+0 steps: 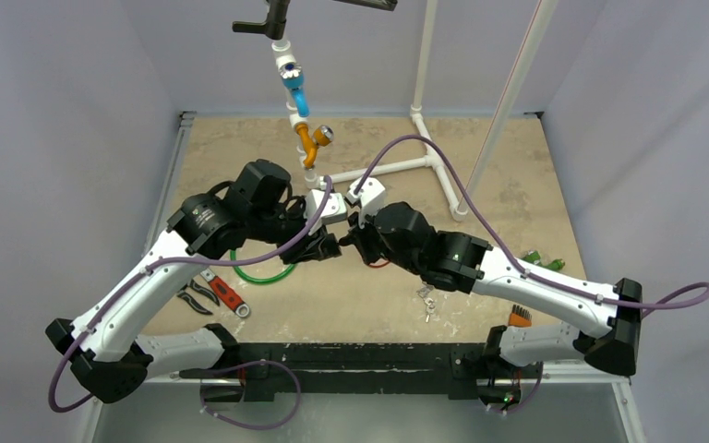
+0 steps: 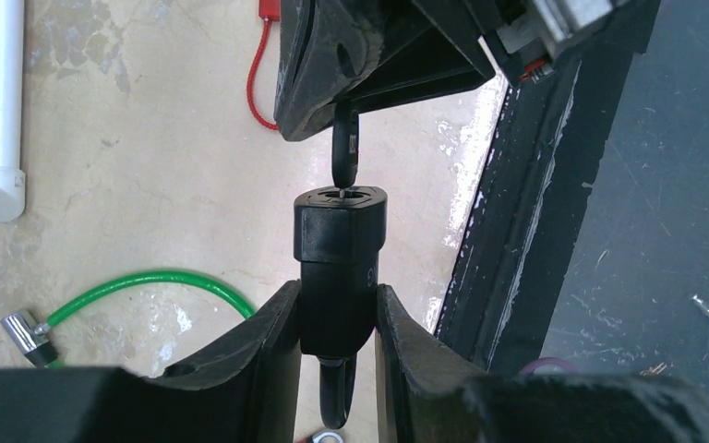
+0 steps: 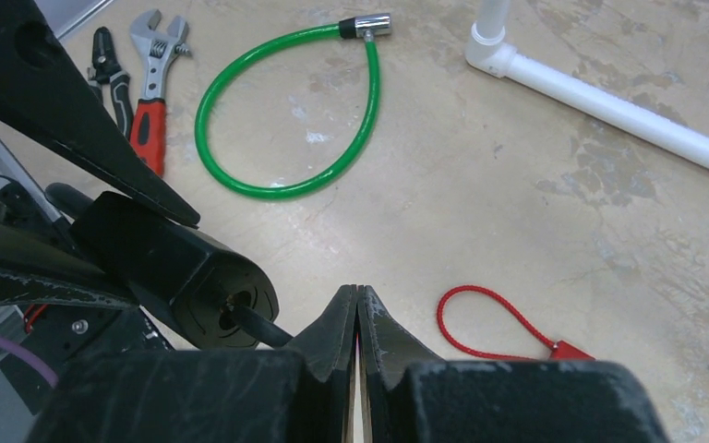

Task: Unlock with the key
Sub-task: Unlock the lock.

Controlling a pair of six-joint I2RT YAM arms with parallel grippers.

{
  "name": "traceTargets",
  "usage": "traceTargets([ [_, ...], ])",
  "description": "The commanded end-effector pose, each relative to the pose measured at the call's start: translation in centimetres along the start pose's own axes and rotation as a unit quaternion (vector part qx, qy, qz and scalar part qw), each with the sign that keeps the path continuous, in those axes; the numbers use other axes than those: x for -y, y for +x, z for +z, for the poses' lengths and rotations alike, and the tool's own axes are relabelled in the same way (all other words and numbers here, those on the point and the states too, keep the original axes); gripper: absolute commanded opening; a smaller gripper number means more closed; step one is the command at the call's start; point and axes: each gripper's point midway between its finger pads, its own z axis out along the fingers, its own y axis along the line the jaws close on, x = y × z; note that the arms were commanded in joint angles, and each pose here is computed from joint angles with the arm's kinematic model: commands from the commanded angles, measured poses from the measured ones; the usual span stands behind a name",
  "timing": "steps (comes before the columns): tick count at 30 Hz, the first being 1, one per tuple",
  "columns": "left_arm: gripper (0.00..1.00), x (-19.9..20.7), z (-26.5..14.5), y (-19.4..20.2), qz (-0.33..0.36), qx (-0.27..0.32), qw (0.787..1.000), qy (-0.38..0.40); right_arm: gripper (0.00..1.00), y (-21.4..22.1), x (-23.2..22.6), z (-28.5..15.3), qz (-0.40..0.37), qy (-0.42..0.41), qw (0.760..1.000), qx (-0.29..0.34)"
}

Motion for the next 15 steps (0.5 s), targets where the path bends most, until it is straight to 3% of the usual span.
traceTargets([
  [1,0.0,-1.3,-1.2,-5.1,0.037,0.085,0.995,-0.033,0.0,-3.8,-1.6,-0.7,0.02,-0.012,0.998,0.054],
  [6,0.0,-1.2,-1.4,-5.6,0.036,0.093,0.995,-0.03,0.0,-3.5,-1.6,-0.6,0.025,-0.006,0.999,0.046],
  [7,0.0,-1.1,-1.5,-5.6,0.039,0.091,0.995,-0.03,0.06,-3.1,-1.5,-0.8,0.026,-0.004,0.999,0.041],
  [9,0.0,-0.9,-1.8,-5.0,0.046,0.085,0.995,-0.028,0.36,-2.9,0.4,-1.4,0.015,0.034,0.998,0.042],
  [10,0.0,-0.7,-1.8,-4.5,0.051,0.08,0.995,-0.026,0.45,-2.7,1.5,-1.7,0.01,0.047,0.998,0.042],
  [12,0.0,-0.2,-1.8,-3.3,0.052,0.07,0.996,-0.02,0.54,-3.0,3.1,-2.5,0.01,0.051,0.998,0.047],
  [15,0.0,0.5,-1.8,-1.9,0.057,0.061,0.996,-0.008,0.56,-3.8,4.9,-3.9,0.036,0.027,0.997,0.058],
])
